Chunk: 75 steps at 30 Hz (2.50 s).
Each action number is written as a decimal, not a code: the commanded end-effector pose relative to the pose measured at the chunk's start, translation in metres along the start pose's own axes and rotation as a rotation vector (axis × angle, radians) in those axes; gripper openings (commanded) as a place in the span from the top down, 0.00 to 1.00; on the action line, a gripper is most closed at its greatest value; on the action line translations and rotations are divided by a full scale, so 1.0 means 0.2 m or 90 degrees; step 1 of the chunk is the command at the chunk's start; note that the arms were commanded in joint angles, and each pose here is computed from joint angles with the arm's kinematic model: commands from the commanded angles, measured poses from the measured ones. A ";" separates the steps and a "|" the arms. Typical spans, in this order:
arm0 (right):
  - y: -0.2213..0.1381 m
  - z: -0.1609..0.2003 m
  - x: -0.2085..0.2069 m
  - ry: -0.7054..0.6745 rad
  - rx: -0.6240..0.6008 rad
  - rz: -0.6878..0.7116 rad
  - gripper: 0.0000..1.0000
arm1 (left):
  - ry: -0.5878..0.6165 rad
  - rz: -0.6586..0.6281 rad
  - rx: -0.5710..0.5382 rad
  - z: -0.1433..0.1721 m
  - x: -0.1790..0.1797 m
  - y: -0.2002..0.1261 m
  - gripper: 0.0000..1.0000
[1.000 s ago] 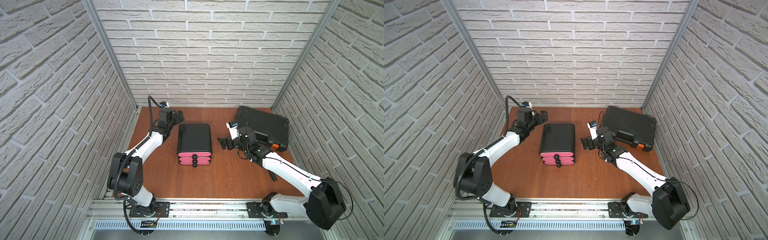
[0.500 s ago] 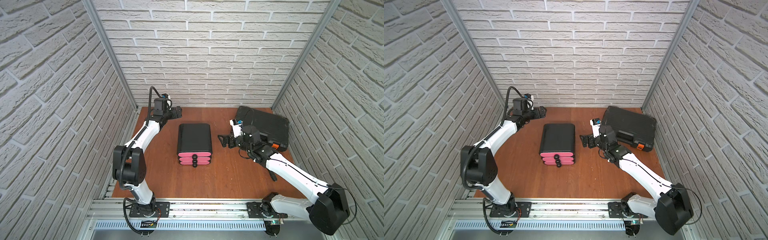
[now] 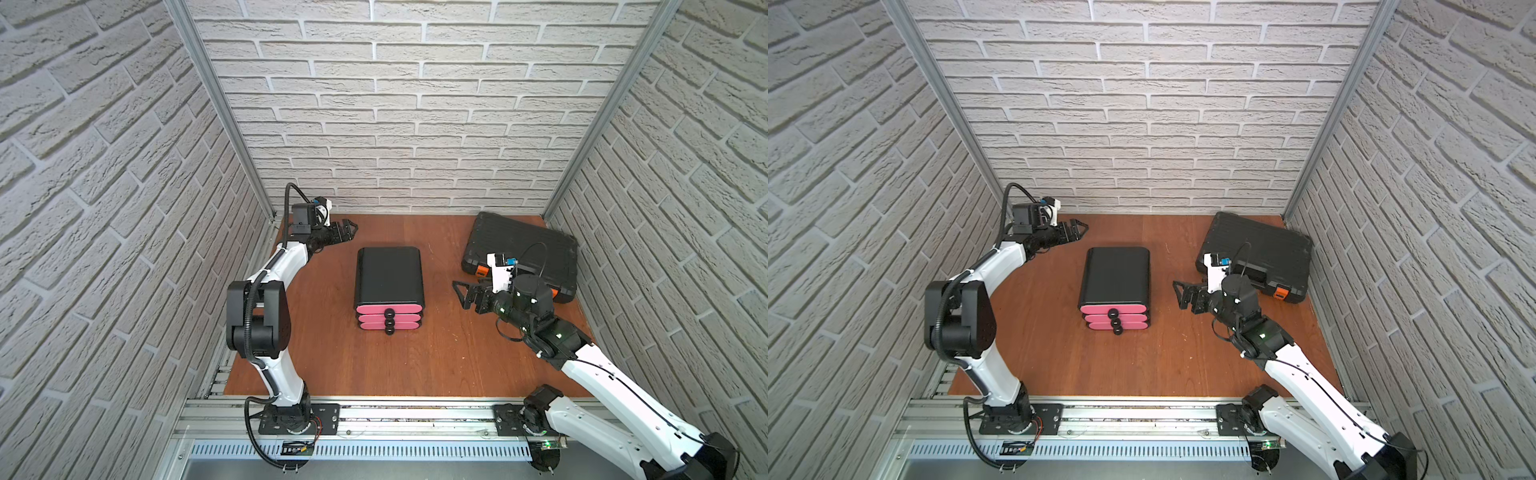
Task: Take the sponge out of the drawer
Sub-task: Adjust the storage box at the center of the board.
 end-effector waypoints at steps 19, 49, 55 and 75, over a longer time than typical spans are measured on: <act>0.08 0.45 0.08 0.013 0.154 -0.087 0.04 | 0.026 0.193 0.075 -0.09 -0.02 0.14 0.02; 0.52 0.35 0.28 -0.119 0.166 -0.042 0.02 | 0.072 0.285 0.126 0.19 -0.25 0.14 0.02; 0.59 0.26 0.21 -0.109 0.167 -0.022 0.02 | 0.091 0.314 0.113 0.24 -0.27 0.07 0.02; 1.06 -0.03 0.08 -0.073 0.212 -0.096 0.03 | 0.086 0.283 0.088 0.53 -0.39 -0.07 0.02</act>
Point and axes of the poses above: each gripper's point midway between its finger pads, its own y axis out along the fingers, its own x axis along the line the jaws close on, z = x × y, the point moved 10 cm from there along -y, back along the fingers, and after that the axes turned 2 degrees about y, right-handed, at the moved point
